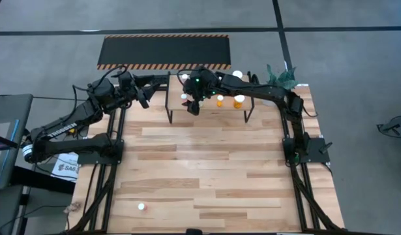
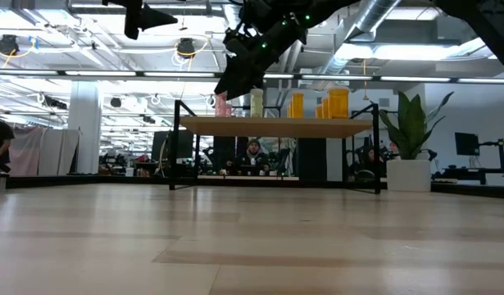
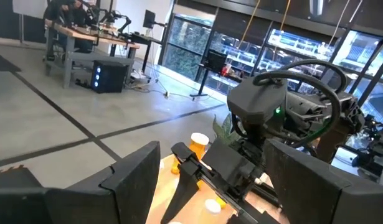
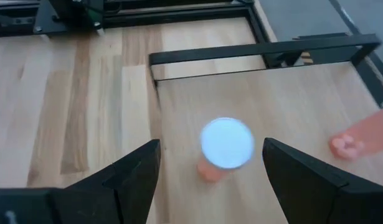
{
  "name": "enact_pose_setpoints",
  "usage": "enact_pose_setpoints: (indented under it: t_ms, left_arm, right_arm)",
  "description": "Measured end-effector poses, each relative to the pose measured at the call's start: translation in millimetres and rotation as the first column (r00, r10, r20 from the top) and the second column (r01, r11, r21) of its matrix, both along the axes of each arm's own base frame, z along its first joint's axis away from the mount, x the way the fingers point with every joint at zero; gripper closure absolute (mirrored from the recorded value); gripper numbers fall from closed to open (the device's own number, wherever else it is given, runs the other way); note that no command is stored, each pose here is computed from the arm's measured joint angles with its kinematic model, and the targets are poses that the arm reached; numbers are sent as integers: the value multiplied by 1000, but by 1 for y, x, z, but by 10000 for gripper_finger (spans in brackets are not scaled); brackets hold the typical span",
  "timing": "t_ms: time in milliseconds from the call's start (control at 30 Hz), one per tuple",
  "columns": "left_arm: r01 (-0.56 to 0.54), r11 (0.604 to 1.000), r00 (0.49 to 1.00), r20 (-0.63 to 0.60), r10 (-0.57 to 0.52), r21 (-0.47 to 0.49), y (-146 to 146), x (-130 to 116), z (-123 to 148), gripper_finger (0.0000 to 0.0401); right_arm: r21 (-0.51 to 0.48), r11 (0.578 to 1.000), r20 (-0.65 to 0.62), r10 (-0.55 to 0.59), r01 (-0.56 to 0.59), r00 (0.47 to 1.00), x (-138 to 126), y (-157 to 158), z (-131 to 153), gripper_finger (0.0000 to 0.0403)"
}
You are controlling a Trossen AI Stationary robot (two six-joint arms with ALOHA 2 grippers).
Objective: Pick and place medicine bottles onto shelf by color
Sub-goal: Put the right pink pill bottle on the shelf aligned with the other small pink pill bottle
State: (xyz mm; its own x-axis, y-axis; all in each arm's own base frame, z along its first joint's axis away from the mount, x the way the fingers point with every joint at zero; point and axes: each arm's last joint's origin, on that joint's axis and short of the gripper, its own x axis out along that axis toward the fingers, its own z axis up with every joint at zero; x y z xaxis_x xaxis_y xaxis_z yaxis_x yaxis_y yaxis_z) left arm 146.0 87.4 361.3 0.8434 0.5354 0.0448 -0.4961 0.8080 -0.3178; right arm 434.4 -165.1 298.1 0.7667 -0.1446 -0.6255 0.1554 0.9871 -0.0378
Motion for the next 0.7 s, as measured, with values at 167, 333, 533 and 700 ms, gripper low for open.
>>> enact_pose_setpoints:
  t_ms: [167, 333, 533, 700]
  left_arm:
    - [4, 1000, 1000, 6, -4, -9, 0, 0, 0, 126]
    - [11, 1000, 1000, 11, -11, -18, 0, 0, 0, 126]
    - [11, 1000, 1000, 13, -11, -22, 0, 0, 0, 126]
    - [11, 1000, 1000, 13, -11, -22, 0, 0, 0, 126]
  right_arm:
    - [-8, 1000, -6, -12, 12, 1000, 0, -1, 0, 101]
    - [-9, 1000, -5, -12, 12, 1000, 0, -1, 0, 101]
    - [-23, 1000, 13, -21, 21, 1000, 1, -1, 1, 101]
    - [-36, 999, 23, -33, 34, 999, 1, -2, 3, 115]
